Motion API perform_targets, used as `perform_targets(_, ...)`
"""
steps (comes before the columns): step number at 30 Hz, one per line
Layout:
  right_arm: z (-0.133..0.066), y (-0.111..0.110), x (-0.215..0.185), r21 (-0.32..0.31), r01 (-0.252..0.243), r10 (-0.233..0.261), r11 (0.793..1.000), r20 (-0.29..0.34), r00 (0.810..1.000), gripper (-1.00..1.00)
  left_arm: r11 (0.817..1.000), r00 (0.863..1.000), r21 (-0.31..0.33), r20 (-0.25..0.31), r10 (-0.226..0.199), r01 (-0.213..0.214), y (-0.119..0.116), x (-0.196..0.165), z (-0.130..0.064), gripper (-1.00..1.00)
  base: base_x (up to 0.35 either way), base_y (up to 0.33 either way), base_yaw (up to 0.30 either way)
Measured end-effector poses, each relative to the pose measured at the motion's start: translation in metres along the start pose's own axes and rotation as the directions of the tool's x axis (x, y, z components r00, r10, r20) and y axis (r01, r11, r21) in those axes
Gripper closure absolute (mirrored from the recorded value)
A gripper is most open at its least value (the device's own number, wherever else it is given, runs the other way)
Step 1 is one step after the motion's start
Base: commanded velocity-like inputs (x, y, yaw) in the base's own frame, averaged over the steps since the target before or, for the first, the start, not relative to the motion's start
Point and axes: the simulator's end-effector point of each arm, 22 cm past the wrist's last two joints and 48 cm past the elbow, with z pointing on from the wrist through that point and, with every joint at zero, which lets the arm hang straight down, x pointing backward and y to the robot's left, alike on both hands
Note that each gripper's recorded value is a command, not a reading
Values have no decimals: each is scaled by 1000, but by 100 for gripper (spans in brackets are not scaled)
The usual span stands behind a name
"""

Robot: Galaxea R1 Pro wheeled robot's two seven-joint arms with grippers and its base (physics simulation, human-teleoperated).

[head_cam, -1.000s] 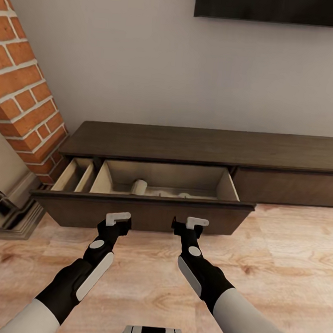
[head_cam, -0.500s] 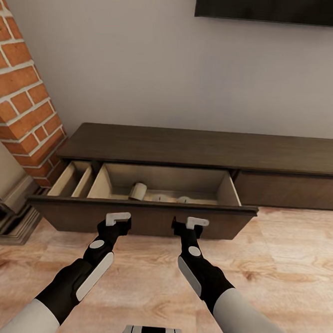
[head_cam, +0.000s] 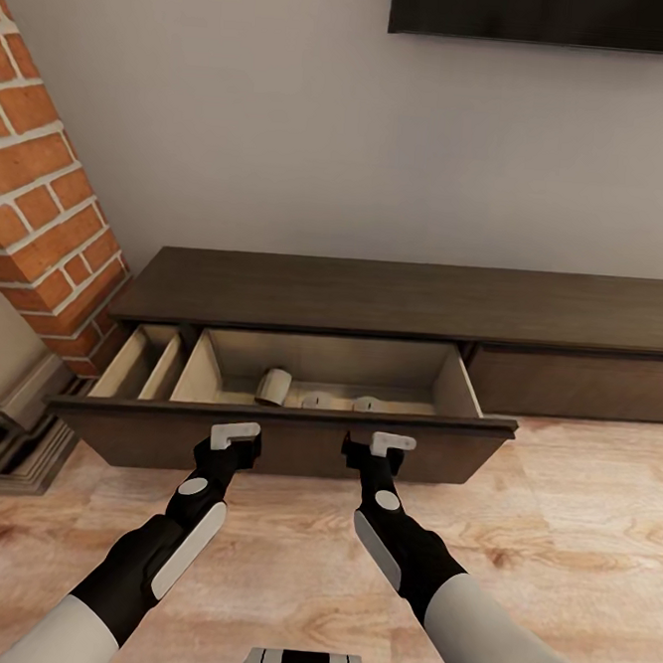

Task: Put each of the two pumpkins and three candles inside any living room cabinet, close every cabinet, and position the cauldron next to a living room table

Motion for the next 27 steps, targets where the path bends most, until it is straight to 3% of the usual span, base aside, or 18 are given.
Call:
perform_targets(14,0,0,0,-1,1,-1,1000,-1,1000,-100,1000,1000,0,0,-1,1,0,0,0,-100,94,0,0)
perform_targets(27,0,-1,0,3,-2,2,1000,-2,1000,-100,1000,1000,1,0,0,0,0,0,0,-100,248,17,0)
